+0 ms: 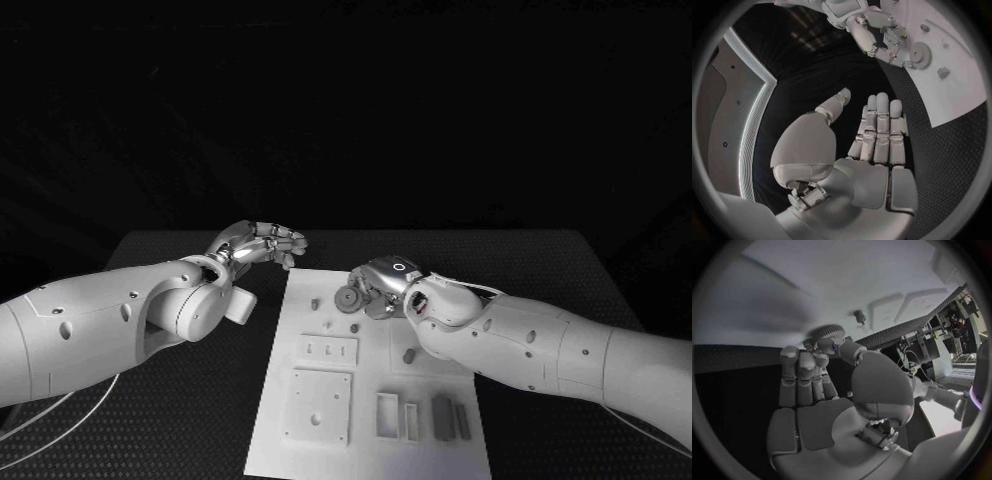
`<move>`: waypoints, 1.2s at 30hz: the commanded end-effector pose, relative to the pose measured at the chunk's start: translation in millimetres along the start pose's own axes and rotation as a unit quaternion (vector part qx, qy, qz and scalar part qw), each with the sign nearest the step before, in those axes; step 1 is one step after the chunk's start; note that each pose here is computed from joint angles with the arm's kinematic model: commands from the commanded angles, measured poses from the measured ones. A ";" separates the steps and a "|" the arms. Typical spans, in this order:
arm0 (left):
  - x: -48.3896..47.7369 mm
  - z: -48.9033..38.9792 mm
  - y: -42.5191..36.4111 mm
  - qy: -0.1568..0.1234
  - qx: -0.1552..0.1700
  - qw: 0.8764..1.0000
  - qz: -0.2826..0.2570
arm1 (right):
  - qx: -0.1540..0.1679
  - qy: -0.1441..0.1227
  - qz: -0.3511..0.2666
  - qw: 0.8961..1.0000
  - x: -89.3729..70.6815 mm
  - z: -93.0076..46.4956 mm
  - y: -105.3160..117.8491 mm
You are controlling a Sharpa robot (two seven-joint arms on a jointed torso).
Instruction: Assemble the parts on the task board
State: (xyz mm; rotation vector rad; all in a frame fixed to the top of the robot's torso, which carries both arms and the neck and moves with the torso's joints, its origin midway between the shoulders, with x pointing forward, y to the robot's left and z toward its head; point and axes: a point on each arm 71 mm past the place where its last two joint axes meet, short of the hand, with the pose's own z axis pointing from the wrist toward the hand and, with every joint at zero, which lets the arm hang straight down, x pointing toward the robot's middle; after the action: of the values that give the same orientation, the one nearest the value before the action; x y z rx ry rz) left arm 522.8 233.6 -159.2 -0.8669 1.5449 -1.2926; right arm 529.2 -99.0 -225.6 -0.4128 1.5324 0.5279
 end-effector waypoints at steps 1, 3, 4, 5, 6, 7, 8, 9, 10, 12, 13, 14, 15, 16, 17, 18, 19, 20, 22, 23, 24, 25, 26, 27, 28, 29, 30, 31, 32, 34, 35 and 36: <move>0.2 0.2 -1.3 0.001 0.004 1.000 0.000 | 0.008 0.011 0.002 1.000 4.8 -3.3 -5.2; 0.2 0.2 -1.3 0.001 0.004 1.000 0.000 | 0.008 0.007 0.002 1.000 4.1 -4.2 -6.2; 0.1 0.1 -1.3 0.001 0.004 1.000 0.000 | 0.008 0.003 0.003 1.000 3.4 -4.8 -6.8; 0.1 0.1 -1.3 0.001 0.004 1.000 0.000 | 0.007 0.000 0.003 1.000 2.9 -5.1 -7.0; 0.1 0.1 -1.3 0.001 0.004 1.000 -0.001 | 0.007 -0.002 0.004 1.000 2.6 -5.6 -7.2; -0.2 0.0 -1.2 0.000 0.004 1.000 0.000 | 0.006 -0.004 0.005 1.000 2.2 -5.9 -7.4; -0.3 0.0 -1.2 0.000 0.004 1.000 0.000 | 0.005 -0.007 0.006 1.000 1.8 -6.2 -7.3; -0.4 0.0 -1.1 0.000 0.004 1.000 0.000 | 0.004 -0.008 0.006 1.000 1.7 -6.4 -7.1; -0.5 0.0 -1.1 0.000 0.004 1.000 0.000 | 0.004 -0.009 0.007 1.000 1.5 -6.6 -7.1; -0.6 0.0 -1.1 0.000 0.004 1.000 0.000 | 0.003 -0.010 0.008 1.000 1.3 -7.2 -6.9; -0.6 0.0 -1.1 0.000 0.004 1.000 0.000 | 0.003 -0.012 0.008 1.000 0.9 -7.7 -7.0; -0.8 -0.2 -1.1 0.000 0.004 1.000 0.000 | 0.002 -0.014 0.009 1.000 0.5 -8.0 -6.9; -1.0 -0.3 -1.0 0.000 0.003 1.000 0.000 | 0.002 -0.018 0.009 1.000 -0.1 -8.3 -6.8; -1.0 -0.3 -1.0 0.000 0.003 1.000 0.000 | 0.003 -0.021 0.010 1.000 -0.7 -8.7 -7.3; -1.3 -0.4 -0.9 -0.001 0.003 1.000 0.000 | 0.004 -0.029 0.013 0.999 -1.9 -9.5 -8.4; -1.5 -0.4 -0.9 -0.001 0.003 1.000 0.000 | 0.004 -0.034 0.015 0.999 -2.7 -10.2 -9.1; -1.6 -0.5 -0.9 -0.001 0.003 1.000 0.000 | 0.004 -0.042 0.018 0.999 -3.8 -11.0 -10.0; -1.9 -0.7 -0.9 -0.001 0.003 1.000 0.000 | 0.003 -0.054 0.026 0.998 -5.8 -12.6 -11.7; -2.5 -0.6 -0.9 -0.002 0.004 1.000 0.000 | 0.001 -0.076 0.042 0.996 -9.8 -16.9 -15.4; -3.0 -0.7 -0.9 -0.003 0.004 1.000 0.000 | 0.000 -0.091 0.055 0.994 -13.4 -19.1 -17.8; -3.4 -0.7 -1.0 -0.003 0.005 1.000 0.000 | -0.002 -0.101 0.065 0.993 -16.7 -20.9 -19.6; -3.7 -0.7 -1.1 -0.003 0.006 1.000 0.000 | -0.002 -0.112 0.076 0.991 -20.9 -23.0 -22.6; -4.1 -0.8 -1.2 -0.003 0.007 1.000 0.000 | -0.002 -0.119 0.090 0.989 -25.3 -24.8 -25.9; -4.3 -0.7 -1.3 -0.003 0.007 1.000 0.000 | -0.002 -0.120 0.104 0.987 -28.6 -26.2 -28.6; -4.6 -0.7 -1.3 -0.003 0.008 1.000 0.000 | -0.001 -0.123 0.120 0.985 -33.4 -28.2 -33.1; -5.3 -0.8 -1.2 -0.003 0.008 1.000 0.000 | -0.004 -0.124 0.131 0.984 -38.4 -30.4 -37.8; -5.5 -0.8 -1.2 -0.003 0.008 1.000 0.000 | -0.006 -0.122 0.135 0.983 -40.2 -31.2 -39.2; -6.0 -0.8 -1.1 -0.003 0.008 1.000 0.000 | -0.008 -0.115 0.149 0.982 -43.9 -33.8 -43.8; -6.7 -0.8 -1.0 -0.003 0.008 1.000 0.000 | -0.003 -0.113 0.175 0.978 -48.7 -37.3 -51.2; -7.9 -0.4 -0.6 -0.004 0.008 1.000 0.001 | -0.001 -0.104 0.201 0.974 -53.7 -44.2 -62.6; -8.8 -0.2 -0.4 -0.004 0.008 1.000 0.001 | 0.003 -0.101 0.210 0.972 -56.8 -49.4 -71.0; -9.3 -0.2 -0.2 -0.005 0.008 1.000 0.001 | 0.007 -0.100 0.218 0.971 -58.1 -51.9 -75.6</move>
State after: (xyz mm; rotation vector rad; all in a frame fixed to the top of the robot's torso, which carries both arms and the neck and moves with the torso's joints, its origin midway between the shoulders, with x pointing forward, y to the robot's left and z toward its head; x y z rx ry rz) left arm 525.7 243.7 -158.8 -0.8747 1.5301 -1.2730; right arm 532.9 -194.9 -170.9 -0.0767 1.3784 0.7276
